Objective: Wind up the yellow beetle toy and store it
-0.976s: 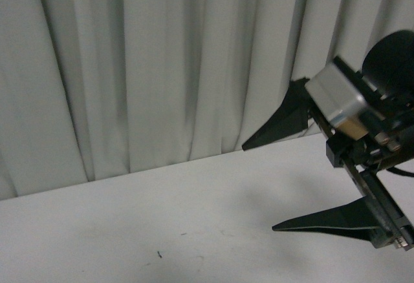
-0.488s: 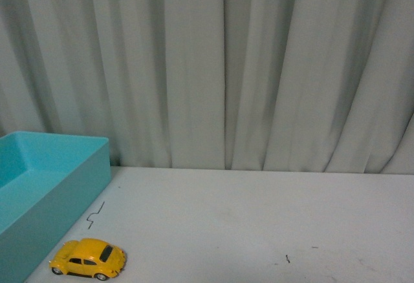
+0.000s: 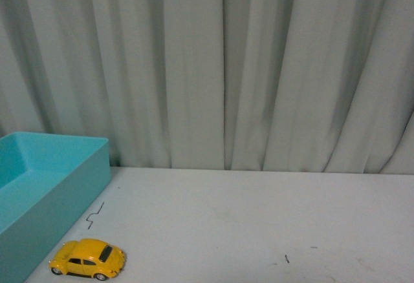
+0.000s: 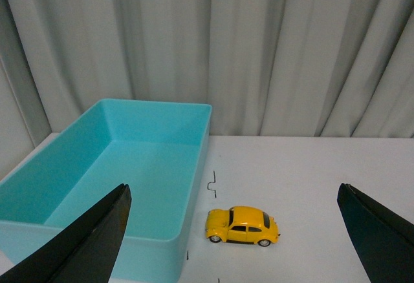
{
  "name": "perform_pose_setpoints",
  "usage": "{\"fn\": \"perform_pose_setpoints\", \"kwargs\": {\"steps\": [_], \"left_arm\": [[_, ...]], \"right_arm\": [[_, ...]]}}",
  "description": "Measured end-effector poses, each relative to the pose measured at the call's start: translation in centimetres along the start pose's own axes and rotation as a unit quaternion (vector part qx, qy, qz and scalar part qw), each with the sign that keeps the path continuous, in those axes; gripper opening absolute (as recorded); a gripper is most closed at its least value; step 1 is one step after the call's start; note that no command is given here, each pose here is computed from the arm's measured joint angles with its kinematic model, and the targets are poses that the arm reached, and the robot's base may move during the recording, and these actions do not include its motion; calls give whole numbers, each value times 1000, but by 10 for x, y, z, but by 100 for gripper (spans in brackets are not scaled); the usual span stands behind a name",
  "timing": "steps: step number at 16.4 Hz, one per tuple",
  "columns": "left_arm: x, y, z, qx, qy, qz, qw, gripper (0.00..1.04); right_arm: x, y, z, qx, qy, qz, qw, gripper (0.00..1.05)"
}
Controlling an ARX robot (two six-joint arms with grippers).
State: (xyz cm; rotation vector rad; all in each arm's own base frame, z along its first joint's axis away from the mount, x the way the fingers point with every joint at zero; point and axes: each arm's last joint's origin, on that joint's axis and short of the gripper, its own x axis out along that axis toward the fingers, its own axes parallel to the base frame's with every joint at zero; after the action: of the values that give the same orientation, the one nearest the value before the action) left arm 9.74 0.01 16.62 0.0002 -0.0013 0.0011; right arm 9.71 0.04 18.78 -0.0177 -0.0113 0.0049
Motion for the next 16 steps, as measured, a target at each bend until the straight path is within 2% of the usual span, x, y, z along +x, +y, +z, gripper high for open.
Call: {"fn": "perform_pose_setpoints", "kwargs": {"steps": [7, 16], "left_arm": [[0, 0, 0, 0, 0, 0, 1000, 98], [0, 0, 0, 0, 0, 0, 1000, 98]], "right_arm": [[0, 0, -21, 1, 2, 0, 1000, 2], [0, 0, -21, 2, 4, 0, 1000, 2]]}}
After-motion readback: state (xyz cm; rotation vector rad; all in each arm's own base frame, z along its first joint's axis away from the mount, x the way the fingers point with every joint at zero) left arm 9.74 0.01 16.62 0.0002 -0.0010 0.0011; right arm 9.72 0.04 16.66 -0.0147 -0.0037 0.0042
